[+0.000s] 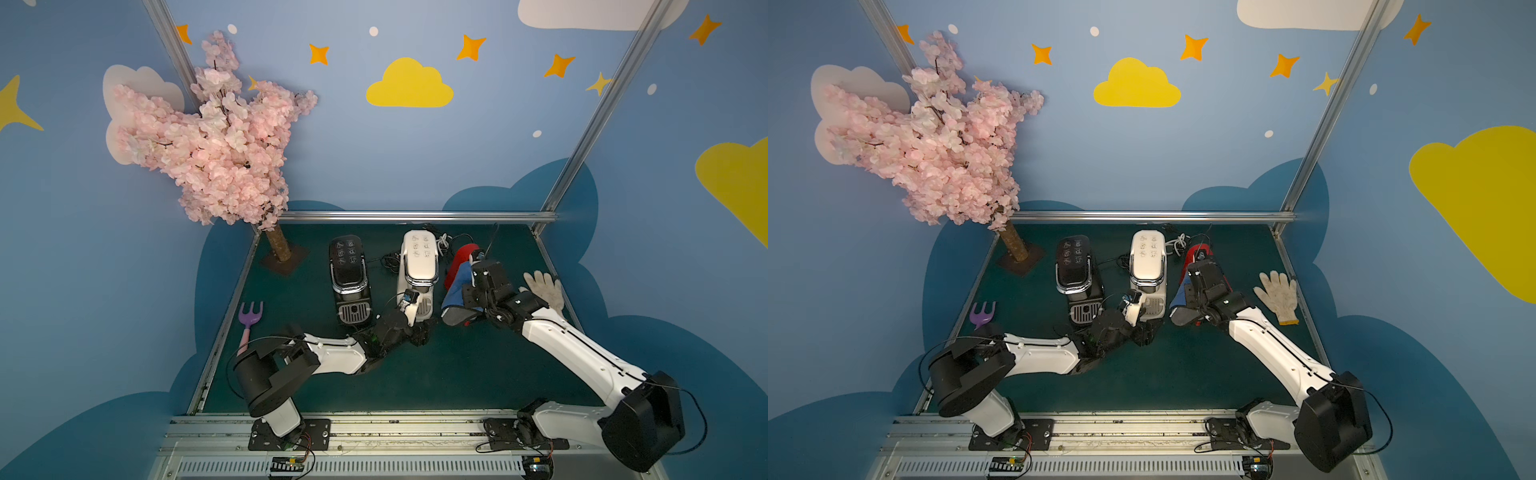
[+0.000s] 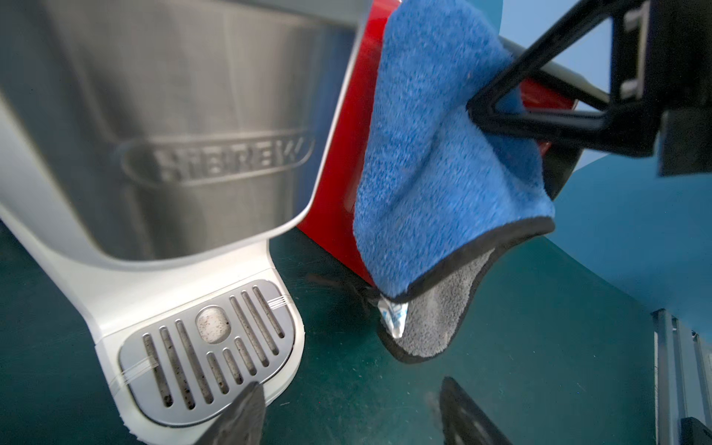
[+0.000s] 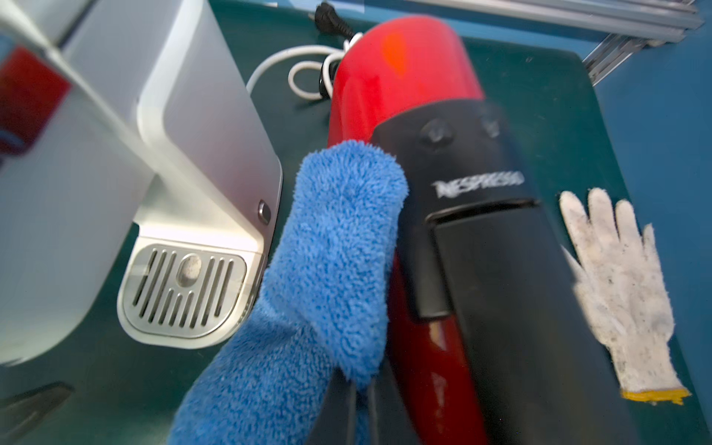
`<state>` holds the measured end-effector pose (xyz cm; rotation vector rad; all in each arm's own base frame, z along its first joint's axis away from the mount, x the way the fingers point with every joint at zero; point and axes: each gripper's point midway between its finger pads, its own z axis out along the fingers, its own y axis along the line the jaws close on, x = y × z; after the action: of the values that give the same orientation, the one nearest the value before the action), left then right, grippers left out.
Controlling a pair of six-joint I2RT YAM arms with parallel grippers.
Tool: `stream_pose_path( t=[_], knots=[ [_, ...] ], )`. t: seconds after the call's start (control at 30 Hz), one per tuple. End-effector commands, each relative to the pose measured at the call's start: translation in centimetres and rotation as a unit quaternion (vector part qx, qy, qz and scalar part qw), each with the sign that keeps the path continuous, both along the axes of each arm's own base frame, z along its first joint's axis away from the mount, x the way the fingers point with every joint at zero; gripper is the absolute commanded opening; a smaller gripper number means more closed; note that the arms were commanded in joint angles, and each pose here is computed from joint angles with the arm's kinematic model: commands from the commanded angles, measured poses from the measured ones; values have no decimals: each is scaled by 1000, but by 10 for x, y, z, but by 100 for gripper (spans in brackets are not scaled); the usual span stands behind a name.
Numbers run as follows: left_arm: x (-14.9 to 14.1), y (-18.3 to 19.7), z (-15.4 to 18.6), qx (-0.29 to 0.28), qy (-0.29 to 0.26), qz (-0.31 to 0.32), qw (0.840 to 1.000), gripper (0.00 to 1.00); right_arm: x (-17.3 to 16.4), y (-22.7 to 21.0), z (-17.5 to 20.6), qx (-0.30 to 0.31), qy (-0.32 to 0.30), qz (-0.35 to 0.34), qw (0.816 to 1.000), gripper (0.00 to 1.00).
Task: Wipe the surface of a coffee machine
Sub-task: Wipe the dirt from the surface of the coffee machine.
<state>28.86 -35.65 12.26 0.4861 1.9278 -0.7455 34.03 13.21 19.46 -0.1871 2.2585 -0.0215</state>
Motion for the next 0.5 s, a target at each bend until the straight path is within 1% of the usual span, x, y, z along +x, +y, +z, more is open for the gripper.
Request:
stream_pose_path(
  t=[0.0, 0.2, 0.37, 0.47],
  knots=[
    [3, -3, 7, -9, -3, 0, 1000, 72, 16, -18, 44, 9, -68, -30, 997, 0],
    [5, -5, 8, -9, -3, -1, 1000, 72, 22, -36, 81, 25, -123, -47, 991, 0],
    [6, -10, 9, -11, -3, -7, 1000, 72, 19, -63, 103, 14, -144, -78, 986, 0],
    [7, -13, 9, -12, -3, -10, 1000, 72, 15, -74, 113, 23, -151, -92, 984, 0]
  ],
)
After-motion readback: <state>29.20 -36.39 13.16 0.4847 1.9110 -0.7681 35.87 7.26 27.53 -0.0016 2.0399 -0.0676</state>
